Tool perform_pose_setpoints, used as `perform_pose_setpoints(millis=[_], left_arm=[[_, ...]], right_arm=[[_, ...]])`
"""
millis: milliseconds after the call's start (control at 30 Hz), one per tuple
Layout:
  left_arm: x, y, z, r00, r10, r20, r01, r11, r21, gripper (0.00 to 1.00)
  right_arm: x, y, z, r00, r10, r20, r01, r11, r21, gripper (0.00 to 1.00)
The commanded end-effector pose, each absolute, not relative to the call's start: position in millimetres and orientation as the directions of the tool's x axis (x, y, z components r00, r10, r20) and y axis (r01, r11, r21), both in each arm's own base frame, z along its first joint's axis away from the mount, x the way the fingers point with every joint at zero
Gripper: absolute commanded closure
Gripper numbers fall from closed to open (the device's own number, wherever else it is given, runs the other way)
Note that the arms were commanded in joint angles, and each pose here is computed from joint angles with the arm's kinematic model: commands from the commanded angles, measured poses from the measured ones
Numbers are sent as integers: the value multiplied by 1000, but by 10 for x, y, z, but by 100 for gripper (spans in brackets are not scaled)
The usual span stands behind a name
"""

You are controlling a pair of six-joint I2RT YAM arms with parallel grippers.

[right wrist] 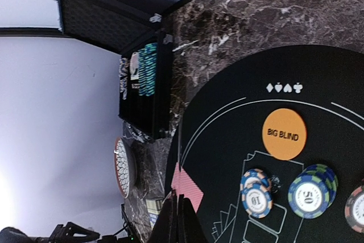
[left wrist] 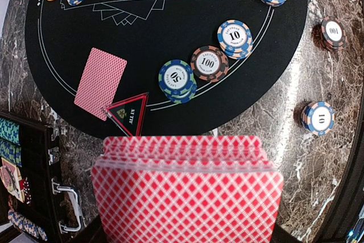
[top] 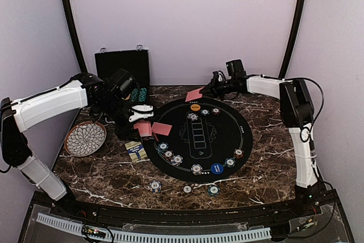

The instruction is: Distribute texas hold em gaming equipment

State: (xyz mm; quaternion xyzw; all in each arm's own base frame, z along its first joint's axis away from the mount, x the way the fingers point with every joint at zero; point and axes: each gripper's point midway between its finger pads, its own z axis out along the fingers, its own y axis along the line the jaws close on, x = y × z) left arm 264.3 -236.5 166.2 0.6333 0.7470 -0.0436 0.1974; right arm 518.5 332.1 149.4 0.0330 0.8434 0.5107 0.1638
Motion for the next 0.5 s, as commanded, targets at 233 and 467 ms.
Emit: perform_pose_setpoints(millis=[233, 467], left_arm=[[2605, -2350, 1757, -122, 923, -365, 964, 198, 178, 86], [2599, -2340, 1762, -122, 924, -362, 964, 197, 178, 87]], right_arm=[[5444, 3242, 997, -948, 212, -235, -67, 591, 804, 100], [5462, 3093, 900, -941, 194, -279, -73, 686, 724, 73]])
